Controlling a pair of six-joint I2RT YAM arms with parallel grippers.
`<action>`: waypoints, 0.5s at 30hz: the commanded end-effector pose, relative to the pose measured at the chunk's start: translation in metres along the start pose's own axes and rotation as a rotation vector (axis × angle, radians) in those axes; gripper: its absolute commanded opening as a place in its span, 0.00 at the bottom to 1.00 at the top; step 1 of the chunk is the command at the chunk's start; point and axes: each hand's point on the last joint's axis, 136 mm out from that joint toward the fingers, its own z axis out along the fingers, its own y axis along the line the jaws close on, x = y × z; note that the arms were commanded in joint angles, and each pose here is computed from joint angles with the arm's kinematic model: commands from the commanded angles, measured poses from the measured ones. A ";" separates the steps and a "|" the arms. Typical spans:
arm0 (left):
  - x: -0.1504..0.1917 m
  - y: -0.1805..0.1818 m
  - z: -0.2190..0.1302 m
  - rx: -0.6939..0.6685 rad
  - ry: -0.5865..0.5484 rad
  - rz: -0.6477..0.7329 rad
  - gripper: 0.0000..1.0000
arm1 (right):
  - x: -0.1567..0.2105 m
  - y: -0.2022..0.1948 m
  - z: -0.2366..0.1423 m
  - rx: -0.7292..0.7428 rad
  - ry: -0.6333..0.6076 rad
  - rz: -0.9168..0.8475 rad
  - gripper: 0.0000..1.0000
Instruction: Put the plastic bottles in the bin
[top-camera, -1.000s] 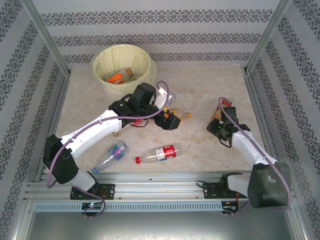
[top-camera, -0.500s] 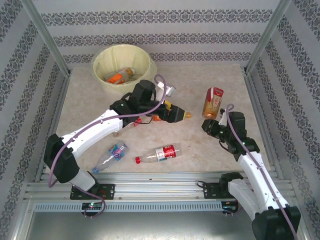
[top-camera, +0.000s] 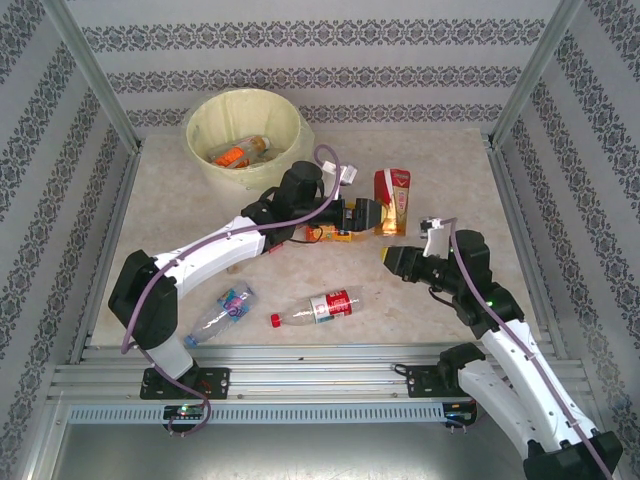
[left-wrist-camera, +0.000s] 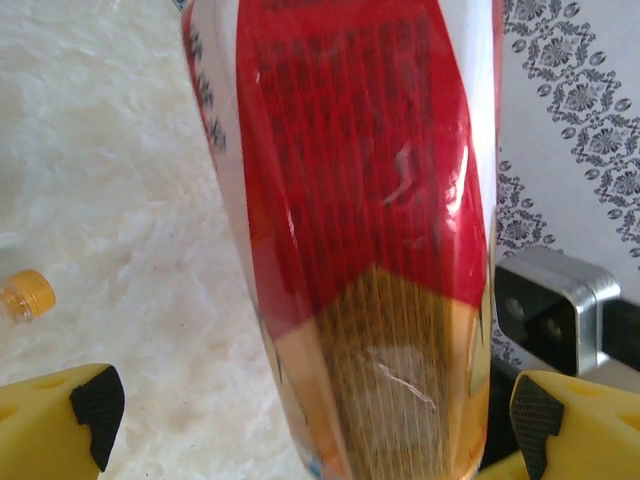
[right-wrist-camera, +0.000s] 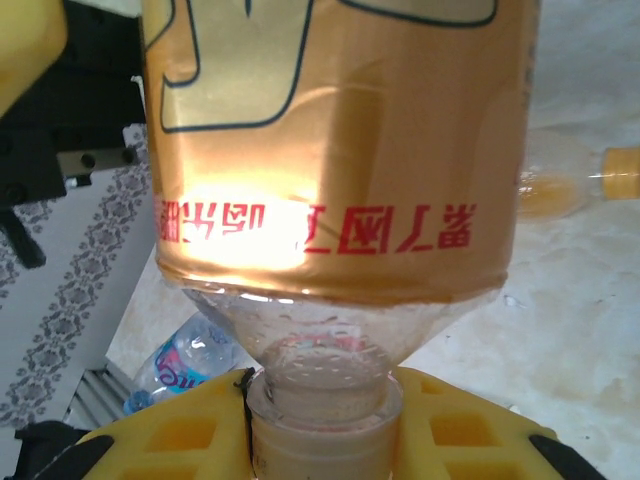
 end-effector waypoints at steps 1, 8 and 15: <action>-0.022 -0.026 -0.007 0.040 -0.076 0.039 1.00 | -0.015 0.022 -0.003 -0.049 -0.034 -0.079 0.31; -0.029 -0.022 -0.009 -0.009 -0.093 0.045 1.00 | -0.011 0.030 0.001 -0.032 -0.013 -0.132 0.31; -0.033 -0.024 -0.005 0.001 -0.098 0.020 0.90 | -0.007 0.032 0.006 -0.007 0.010 -0.166 0.31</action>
